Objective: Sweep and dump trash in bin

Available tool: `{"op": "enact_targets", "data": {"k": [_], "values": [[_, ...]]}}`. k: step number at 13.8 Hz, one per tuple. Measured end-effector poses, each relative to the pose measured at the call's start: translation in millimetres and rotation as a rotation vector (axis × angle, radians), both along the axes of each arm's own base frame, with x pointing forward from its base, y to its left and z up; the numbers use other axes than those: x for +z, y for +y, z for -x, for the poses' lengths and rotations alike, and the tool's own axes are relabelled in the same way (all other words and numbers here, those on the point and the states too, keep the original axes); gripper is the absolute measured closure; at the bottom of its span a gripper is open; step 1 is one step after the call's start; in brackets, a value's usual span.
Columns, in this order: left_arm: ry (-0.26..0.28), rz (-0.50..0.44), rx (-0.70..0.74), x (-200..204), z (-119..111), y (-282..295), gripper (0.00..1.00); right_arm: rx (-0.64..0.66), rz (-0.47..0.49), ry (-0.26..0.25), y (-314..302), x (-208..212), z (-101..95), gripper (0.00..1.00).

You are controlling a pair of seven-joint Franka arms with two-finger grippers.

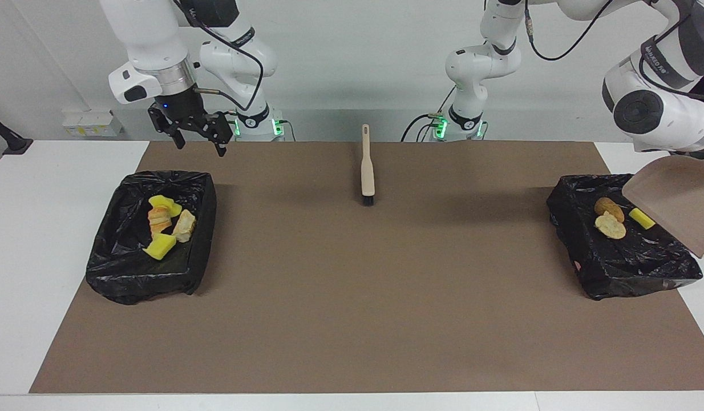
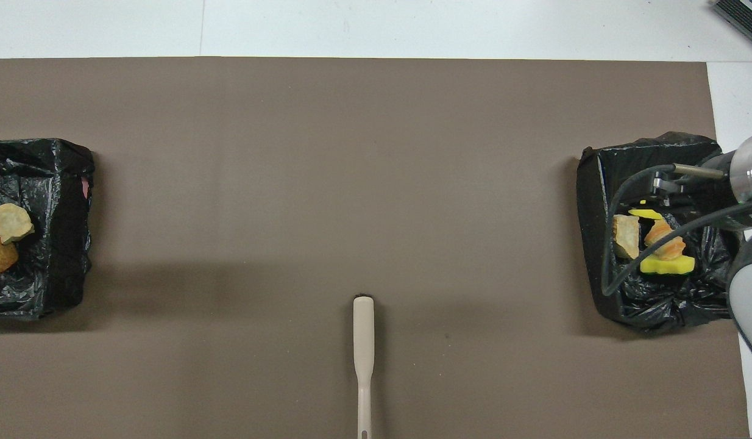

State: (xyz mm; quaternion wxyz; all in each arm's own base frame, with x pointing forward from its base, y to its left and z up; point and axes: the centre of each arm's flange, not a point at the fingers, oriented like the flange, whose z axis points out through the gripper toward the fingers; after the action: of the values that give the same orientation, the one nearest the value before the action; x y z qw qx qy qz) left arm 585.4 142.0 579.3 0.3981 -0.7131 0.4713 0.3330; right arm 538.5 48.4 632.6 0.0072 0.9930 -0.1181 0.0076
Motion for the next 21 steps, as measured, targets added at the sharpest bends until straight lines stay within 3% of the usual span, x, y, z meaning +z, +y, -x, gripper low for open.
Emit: {"op": "enact_targets", "data": {"k": [3,7,11,18,21], "values": [[-0.148,0.158,0.074,12,-2,-12,0.68,0.009,-0.001,-0.007,4,5,0.8,0.00],[-0.378,0.372,0.256,-5,-10,-60,0.68,0.014,0.000,0.000,6,9,3.2,0.00],[-0.543,0.564,0.470,-18,-14,-127,0.68,0.023,-0.001,-0.001,3,10,3.0,0.00],[-0.698,0.850,0.782,-30,3,-318,0.68,0.006,-0.003,0.001,-7,10,2.4,0.00],[-0.718,0.935,0.922,-62,17,-411,0.68,0.030,-0.002,0.002,-9,10,2.1,0.00]]}}
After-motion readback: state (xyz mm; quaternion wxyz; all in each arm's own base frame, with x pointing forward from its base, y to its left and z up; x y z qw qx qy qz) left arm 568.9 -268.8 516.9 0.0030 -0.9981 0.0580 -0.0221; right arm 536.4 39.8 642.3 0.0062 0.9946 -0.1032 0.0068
